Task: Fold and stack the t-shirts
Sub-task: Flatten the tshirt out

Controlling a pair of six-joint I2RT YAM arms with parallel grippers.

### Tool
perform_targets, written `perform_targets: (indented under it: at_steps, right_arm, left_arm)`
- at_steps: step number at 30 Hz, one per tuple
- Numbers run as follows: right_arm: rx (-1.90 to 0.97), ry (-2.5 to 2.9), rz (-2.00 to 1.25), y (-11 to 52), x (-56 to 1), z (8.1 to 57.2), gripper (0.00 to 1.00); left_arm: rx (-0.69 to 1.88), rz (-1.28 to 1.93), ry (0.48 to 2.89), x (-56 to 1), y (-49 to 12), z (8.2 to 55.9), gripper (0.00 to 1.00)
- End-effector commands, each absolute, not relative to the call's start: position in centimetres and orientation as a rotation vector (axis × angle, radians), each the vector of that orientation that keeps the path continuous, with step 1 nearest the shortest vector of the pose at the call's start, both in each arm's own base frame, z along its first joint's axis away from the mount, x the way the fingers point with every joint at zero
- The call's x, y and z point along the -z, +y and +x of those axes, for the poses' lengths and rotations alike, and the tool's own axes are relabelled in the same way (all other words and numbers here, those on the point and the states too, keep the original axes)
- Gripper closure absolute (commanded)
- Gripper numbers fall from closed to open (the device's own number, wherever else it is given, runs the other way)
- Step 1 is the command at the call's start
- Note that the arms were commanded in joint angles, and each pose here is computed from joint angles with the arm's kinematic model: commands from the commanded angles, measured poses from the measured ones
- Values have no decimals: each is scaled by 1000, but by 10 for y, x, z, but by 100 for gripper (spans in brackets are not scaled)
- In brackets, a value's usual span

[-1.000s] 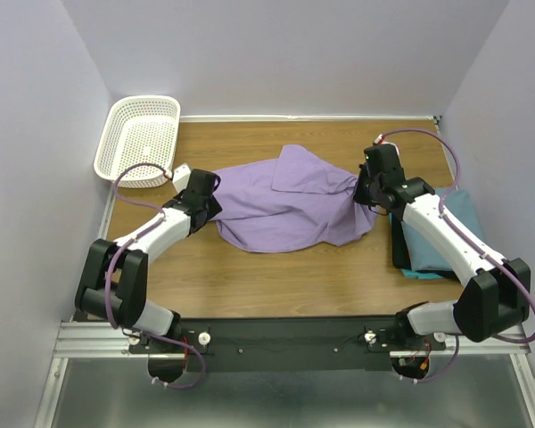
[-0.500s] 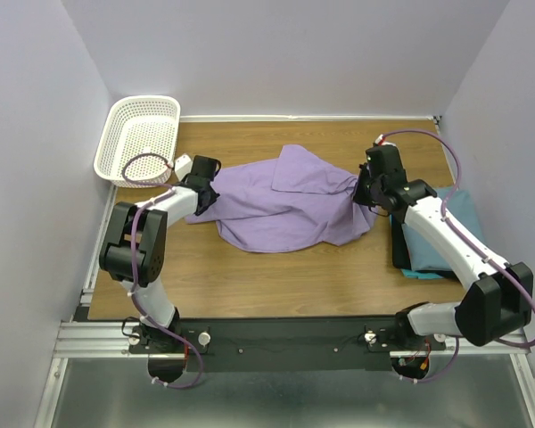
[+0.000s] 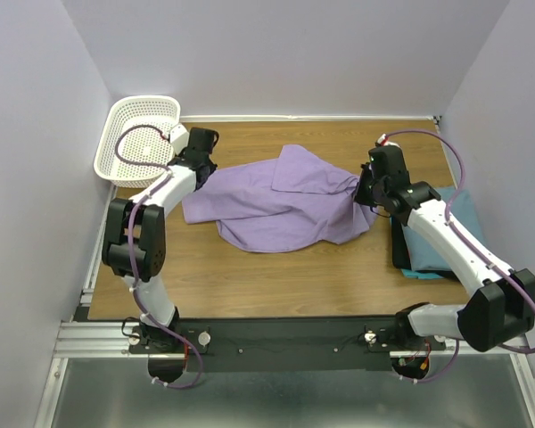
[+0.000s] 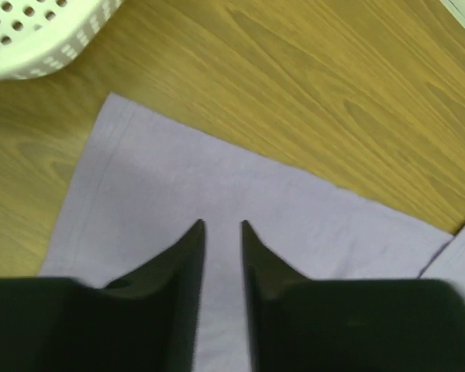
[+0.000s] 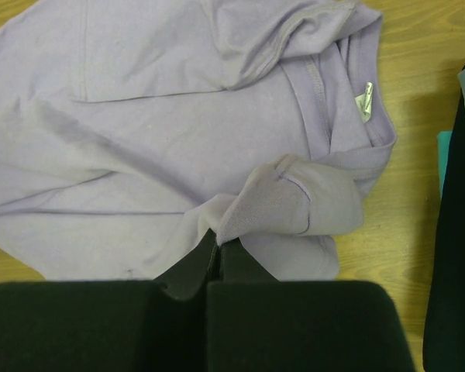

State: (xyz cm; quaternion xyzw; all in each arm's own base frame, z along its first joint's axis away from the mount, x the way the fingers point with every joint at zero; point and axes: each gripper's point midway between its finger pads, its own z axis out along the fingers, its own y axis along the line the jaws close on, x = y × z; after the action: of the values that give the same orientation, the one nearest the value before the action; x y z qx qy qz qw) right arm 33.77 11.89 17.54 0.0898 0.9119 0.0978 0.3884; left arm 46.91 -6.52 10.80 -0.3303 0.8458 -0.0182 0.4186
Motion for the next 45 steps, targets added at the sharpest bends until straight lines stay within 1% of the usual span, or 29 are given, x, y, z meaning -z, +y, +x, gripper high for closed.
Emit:
perform_targets:
  at_steps: [1, 2, 4, 5, 8, 9, 11, 14, 15, 16, 17, 18, 22, 25, 26, 27, 28, 30, 31, 32, 39, 42, 45]
  right_arm:
    - [-294, 2296, 215, 122, -182, 336, 100]
    - [-301, 2296, 212, 124, -182, 336, 99]
    - [-314, 2289, 209, 125, -185, 336, 99]
    - [-316, 2286, 213, 125, -186, 337, 99]
    - [-327, 2282, 207, 126, -187, 335, 99]
    - [-332, 2278, 208, 127, -188, 335, 100]
    - [-335, 2275, 211, 126, -189, 334, 100]
    - [-335, 2275, 213, 125, -188, 331, 100]
    - [-335, 2270, 212, 125, -189, 331, 99]
    - [-334, 2269, 213, 124, -190, 330, 99]
    - [-333, 2267, 214, 124, -190, 330, 99]
    - [-336, 2264, 213, 124, -191, 329, 99]
    - [-340, 2261, 210, 124, -192, 329, 99]
    - [-341, 2249, 209, 123, -196, 328, 99]
    - [-338, 2247, 209, 123, -196, 328, 99]
    - [-337, 2245, 210, 122, -197, 328, 100]
    - [-336, 2245, 208, 122, -197, 328, 99]
    - [-341, 2250, 205, 123, -196, 328, 100]
    - [-344, 2252, 203, 124, -195, 328, 99]
    - [-348, 2253, 203, 124, -195, 328, 100]
    - [-351, 2251, 200, 125, -196, 328, 99]
    - [-361, 2255, 197, 127, -195, 327, 100]
    - [-367, 2259, 194, 128, -194, 327, 100]
  left_arm:
    - [-154, -846, 2162, -86, -37, 476, 59]
    - [-186, -847, 2187, -72, -34, 478, 57]
    - [-217, -843, 2193, -71, -31, 489, 53]
    - [-247, -841, 2224, -55, -30, 491, 53]
    - [-263, -828, 2244, -50, -30, 505, 53]
    - [-290, -818, 2283, -34, -31, 504, 52]
    - [-279, -809, 2287, -33, -33, 514, 52]
    - [-279, -795, 2299, -28, -34, 521, 54]
    - [-276, -785, 2299, -29, -35, 522, 56]
    - [-269, -781, 2296, -31, -36, 525, 60]
    - [-260, -773, 2299, -30, -37, 526, 63]
    - [-252, -763, 2303, -30, -39, 529, 70]
    - [-241, -718, 2325, -26, -43, 537, 87]
    - [-259, -724, 2338, -25, -42, 537, 87]
    - [-247, -721, 2337, -26, -43, 536, 84]
    - [-223, -723, 2300, -38, -44, 540, 73]
    - [-228, -724, 2298, -39, -42, 536, 67]
    - [-228, -713, 2280, -46, -41, 536, 60]
    - [-233, -713, 2264, -55, -39, 536, 55]
    - [-236, -714, 2252, -60, -37, 536, 53]
    - [-271, -715, 2201, -82, -27, 523, 51]
    - [-284, -709, 2207, -77, -24, 513, 48]
    - [-294, -696, 2242, -66, -25, 509, 47]
